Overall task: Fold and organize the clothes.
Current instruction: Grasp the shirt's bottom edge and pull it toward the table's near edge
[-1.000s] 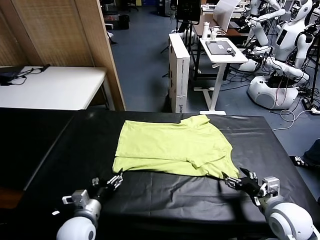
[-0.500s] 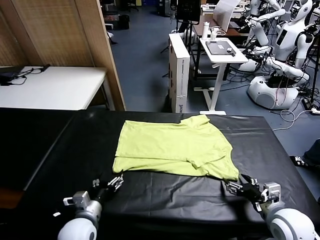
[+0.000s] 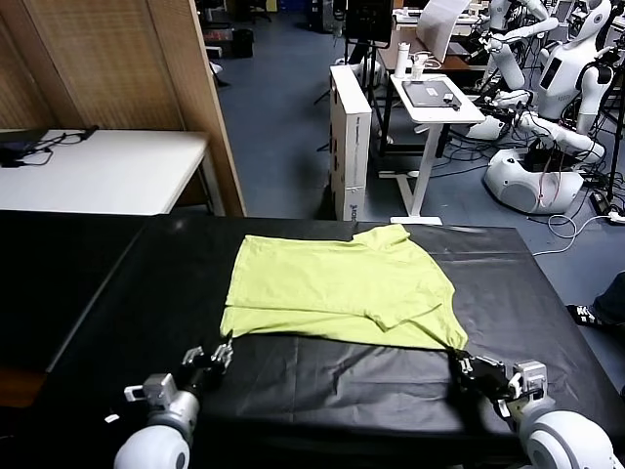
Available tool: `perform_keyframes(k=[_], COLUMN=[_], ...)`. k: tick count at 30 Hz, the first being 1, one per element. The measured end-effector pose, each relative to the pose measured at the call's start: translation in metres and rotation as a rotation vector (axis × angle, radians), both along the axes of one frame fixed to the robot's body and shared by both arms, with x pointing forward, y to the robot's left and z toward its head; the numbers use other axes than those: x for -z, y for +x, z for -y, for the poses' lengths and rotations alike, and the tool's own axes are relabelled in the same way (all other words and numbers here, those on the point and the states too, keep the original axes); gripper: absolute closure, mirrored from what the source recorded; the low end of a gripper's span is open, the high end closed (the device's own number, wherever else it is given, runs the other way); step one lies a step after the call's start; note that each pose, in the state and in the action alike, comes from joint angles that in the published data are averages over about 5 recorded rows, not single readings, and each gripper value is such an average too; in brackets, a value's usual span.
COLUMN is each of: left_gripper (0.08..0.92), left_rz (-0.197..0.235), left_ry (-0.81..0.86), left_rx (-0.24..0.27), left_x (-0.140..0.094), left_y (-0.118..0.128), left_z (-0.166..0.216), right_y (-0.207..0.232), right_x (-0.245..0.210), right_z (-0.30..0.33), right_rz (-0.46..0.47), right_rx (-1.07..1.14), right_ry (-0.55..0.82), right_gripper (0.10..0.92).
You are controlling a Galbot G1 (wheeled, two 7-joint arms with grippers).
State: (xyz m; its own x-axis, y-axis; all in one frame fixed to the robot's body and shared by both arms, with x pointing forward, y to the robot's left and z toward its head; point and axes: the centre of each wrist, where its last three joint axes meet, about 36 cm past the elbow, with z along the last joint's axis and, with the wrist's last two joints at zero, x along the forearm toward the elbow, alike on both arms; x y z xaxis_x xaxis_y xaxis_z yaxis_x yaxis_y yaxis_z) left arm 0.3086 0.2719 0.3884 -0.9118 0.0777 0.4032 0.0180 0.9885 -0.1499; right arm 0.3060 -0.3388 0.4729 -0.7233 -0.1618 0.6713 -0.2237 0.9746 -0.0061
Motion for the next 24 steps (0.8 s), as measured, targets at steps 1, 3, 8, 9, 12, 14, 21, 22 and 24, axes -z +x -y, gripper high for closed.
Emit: perform_keyframes(k=[1, 3, 8, 9, 12, 14, 21, 22, 24], left_gripper=[0.852, 0.852, 0.852, 0.852, 0.852, 0.852, 0.852, 0.852, 0.852], left_rz=[-0.001, -0.005, -0.027, -0.033, -0.053, -0.067, -0.110, -0.115, -0.120], left_ry=[0.011, 0.032, 0.087, 0.096, 0.116, 0.123, 0.136, 0.138, 0.144], left_rx=[0.002, 0.006, 0.025, 0.026, 0.033, 0.041, 0.052, 0.050, 0.046], left_x=[-0.001, -0.005, -0.013, -0.015, -0.018, -0.020, -0.021, -0.021, -0.021], left_y=[-0.002, -0.006, -0.025, -0.030, -0.042, -0.051, -0.074, -0.077, -0.080], left_z=[-0.002, -0.007, -0.018, -0.019, -0.023, -0.022, -0.018, -0.019, -0.021], right_y=[-0.002, -0.006, -0.017, -0.019, -0.027, -0.032, -0.044, -0.045, -0.047], right_x=[-0.003, -0.010, -0.025, -0.027, -0.029, -0.028, -0.021, -0.021, -0.022], right_z=[-0.001, -0.004, -0.011, -0.013, -0.018, -0.021, -0.026, -0.026, -0.028], right_rz=[-0.011, -0.024, -0.026, -0.027, -0.035, -0.043, -0.069, -0.071, -0.074], right_rx=[-0.006, -0.022, -0.063, -0.070, -0.086, -0.089, -0.091, -0.092, -0.096], right_ry=[-0.002, -0.008, -0.021, -0.023, -0.028, -0.035, -0.053, -0.055, -0.057], right_gripper=[0.882, 0.882, 0.882, 0.882, 0.882, 0.882, 0.882, 0.882, 0.882])
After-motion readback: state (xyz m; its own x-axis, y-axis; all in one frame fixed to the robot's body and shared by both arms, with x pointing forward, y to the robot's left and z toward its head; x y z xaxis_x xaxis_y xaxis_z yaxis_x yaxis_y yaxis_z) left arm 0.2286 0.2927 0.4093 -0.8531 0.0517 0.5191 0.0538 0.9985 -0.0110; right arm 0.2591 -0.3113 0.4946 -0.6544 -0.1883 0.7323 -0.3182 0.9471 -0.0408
